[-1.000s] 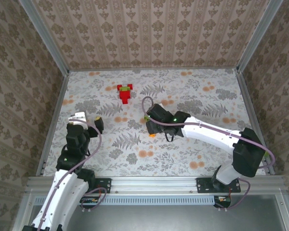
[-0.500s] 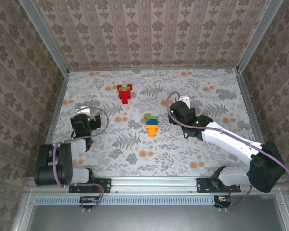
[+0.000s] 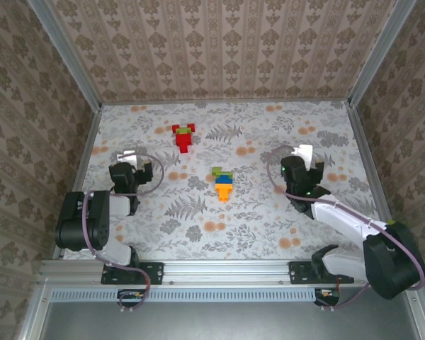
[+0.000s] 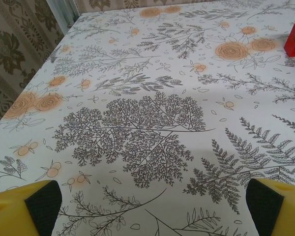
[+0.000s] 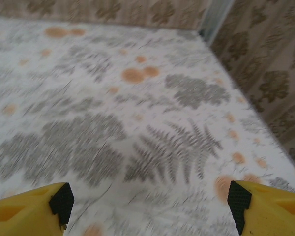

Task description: Assemble a carrot with lego

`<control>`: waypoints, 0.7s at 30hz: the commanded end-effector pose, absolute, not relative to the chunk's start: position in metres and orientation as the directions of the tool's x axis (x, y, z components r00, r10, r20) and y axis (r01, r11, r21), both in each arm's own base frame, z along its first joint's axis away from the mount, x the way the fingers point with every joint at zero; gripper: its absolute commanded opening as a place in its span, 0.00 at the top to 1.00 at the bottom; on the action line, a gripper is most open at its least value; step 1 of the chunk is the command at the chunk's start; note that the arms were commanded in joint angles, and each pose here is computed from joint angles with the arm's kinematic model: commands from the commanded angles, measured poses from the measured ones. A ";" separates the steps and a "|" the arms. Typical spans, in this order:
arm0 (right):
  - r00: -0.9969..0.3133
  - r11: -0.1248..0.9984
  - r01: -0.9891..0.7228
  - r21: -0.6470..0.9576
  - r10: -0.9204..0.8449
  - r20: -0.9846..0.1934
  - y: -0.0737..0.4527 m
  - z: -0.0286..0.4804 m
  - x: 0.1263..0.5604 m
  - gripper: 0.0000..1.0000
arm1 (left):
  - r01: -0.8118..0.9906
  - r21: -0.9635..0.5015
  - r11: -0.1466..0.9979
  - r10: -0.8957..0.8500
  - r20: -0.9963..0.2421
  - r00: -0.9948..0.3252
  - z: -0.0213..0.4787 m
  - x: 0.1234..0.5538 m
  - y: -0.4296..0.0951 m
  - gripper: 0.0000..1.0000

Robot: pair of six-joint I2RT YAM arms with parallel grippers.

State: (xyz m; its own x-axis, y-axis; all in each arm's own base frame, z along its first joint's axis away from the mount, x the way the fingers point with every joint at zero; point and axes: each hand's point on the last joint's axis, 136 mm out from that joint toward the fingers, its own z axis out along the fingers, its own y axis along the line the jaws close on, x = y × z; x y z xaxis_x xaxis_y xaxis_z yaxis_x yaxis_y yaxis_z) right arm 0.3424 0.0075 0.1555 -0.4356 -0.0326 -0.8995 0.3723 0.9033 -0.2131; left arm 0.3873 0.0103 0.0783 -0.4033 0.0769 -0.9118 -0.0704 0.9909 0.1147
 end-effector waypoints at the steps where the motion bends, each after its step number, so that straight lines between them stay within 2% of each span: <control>1: -0.293 0.911 0.394 -0.127 -0.006 -0.956 -0.003 0.175 0.360 0.15 | -0.064 0.116 0.991 0.087 -0.934 -0.348 0.096 0.397 0.008 0.00; 5: -0.326 0.905 0.409 -0.116 0.026 -0.945 -0.027 0.135 0.369 0.15 | -0.063 0.115 0.991 0.086 -0.934 -0.348 0.096 0.397 0.008 0.00; 7: -0.355 0.906 0.397 -0.146 0.005 -0.935 -0.029 0.132 0.368 0.13 | -0.063 0.115 0.991 0.086 -0.934 -0.348 0.096 0.397 0.008 0.00; 13: -0.283 0.922 0.382 -0.068 0.046 -0.958 -0.048 0.134 0.370 0.15 | -0.063 0.116 0.991 0.087 -0.934 -0.347 0.096 0.397 0.008 0.00; 17: -0.314 0.961 0.275 -0.018 0.072 -0.947 -0.040 0.129 0.380 0.17 | -0.063 0.116 0.991 0.087 -0.933 -0.348 0.096 0.397 0.008 0.00; 20: -0.282 0.978 0.209 0.011 0.071 -0.957 -0.031 0.131 0.378 0.11 | -0.061 0.116 0.991 0.087 -0.934 -0.347 0.096 0.397 0.007 0.00; 21: -0.254 0.982 0.188 0.029 0.077 -0.964 -0.028 0.130 0.377 0.04 | -0.061 0.116 0.991 0.087 -0.933 -0.348 0.096 0.397 0.007 0.00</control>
